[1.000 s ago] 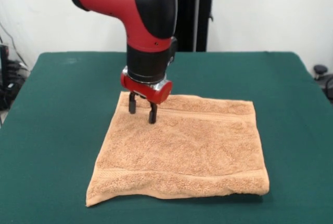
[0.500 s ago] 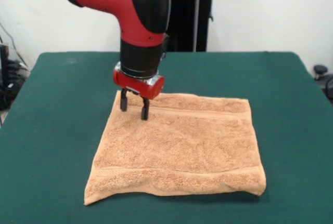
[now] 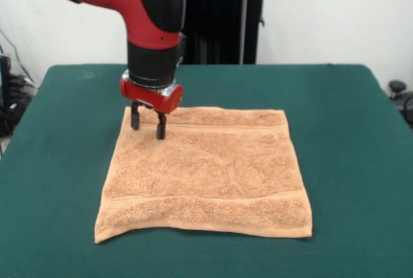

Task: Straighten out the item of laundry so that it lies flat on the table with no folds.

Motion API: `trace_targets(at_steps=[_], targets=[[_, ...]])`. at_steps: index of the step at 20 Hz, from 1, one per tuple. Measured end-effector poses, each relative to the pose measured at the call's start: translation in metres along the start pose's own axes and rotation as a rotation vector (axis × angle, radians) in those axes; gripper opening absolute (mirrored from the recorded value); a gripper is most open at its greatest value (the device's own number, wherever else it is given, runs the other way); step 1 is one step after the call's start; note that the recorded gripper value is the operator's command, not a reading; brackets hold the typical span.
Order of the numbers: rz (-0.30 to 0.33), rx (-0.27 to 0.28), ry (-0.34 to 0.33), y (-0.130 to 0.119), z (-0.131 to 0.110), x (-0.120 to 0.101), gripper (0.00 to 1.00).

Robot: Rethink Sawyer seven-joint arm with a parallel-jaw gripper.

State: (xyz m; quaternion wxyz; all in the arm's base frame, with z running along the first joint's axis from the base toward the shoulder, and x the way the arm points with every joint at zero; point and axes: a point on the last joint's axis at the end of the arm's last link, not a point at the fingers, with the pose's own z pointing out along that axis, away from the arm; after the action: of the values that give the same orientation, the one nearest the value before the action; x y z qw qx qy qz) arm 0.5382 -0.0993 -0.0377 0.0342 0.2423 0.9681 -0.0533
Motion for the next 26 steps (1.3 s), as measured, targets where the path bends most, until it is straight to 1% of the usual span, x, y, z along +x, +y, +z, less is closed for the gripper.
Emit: trace_targets(at_steps=[5,11,14,19,23,26], targets=[[-0.012,0.004,-0.002,-0.008,0.001,0.0,1.0],[-0.05,-0.003,-0.024,-0.006,0.001,0.001,1.0],[-0.057,-0.008,-0.027,-0.005,0.0,0.001,1.0],[-0.053,-0.038,-0.037,0.003,-0.005,-0.006,1.0],[-0.048,-0.076,-0.062,0.017,-0.018,-0.017,1.0],[-0.045,-0.089,-0.076,0.024,-0.025,-0.023,1.0]])
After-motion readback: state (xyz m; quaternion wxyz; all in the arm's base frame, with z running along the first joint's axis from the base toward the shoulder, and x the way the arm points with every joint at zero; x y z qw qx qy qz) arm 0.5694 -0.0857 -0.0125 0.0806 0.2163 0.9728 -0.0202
